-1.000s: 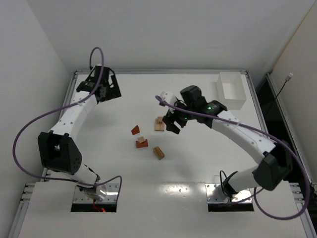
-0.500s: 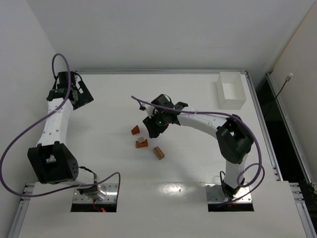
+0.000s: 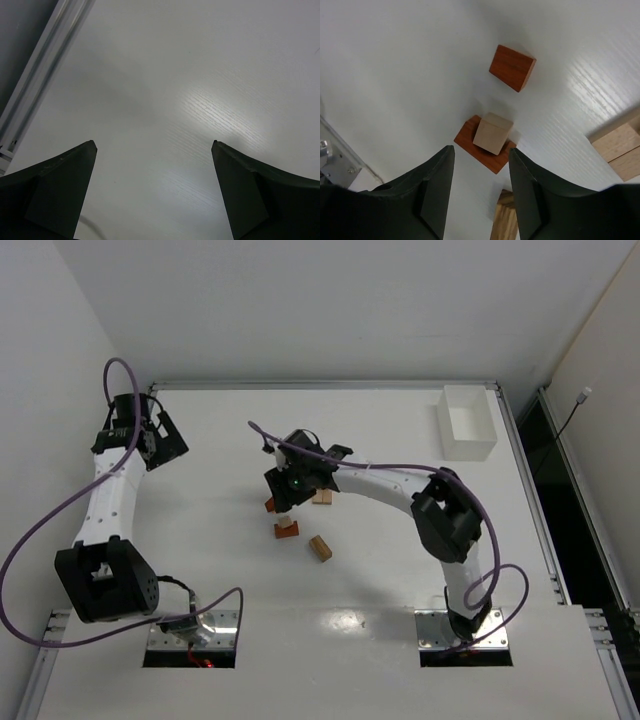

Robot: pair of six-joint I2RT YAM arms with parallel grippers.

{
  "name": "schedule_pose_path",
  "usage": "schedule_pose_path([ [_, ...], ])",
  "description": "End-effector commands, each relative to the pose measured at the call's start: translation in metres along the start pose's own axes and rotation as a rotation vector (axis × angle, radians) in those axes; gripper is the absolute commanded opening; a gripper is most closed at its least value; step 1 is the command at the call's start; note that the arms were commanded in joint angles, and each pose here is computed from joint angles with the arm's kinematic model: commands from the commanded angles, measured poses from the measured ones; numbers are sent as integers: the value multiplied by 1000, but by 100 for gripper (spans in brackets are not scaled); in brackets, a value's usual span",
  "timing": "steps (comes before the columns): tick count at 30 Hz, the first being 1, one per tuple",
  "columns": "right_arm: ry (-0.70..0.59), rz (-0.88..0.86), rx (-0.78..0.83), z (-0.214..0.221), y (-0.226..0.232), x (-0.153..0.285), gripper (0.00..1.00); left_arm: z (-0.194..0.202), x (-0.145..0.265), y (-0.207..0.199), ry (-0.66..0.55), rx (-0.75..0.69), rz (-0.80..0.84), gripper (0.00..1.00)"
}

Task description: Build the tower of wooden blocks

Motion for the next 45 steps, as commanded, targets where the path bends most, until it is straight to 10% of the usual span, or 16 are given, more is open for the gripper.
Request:
schedule_pose_path([
  [1,12,57,-65,3,-5,-13,44,-9,9,4,-44,24,17,100],
  [45,82,122,-86,33,-14,-48,48,0,1,10,-14,63,46,100],
])
Point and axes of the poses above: each gripper's point midway between its finger pads, its own x axis back along the fingers, its own y axis along the line the jaws close on, z = x × y, the point moved 2 cm from there along x, back along the fingers
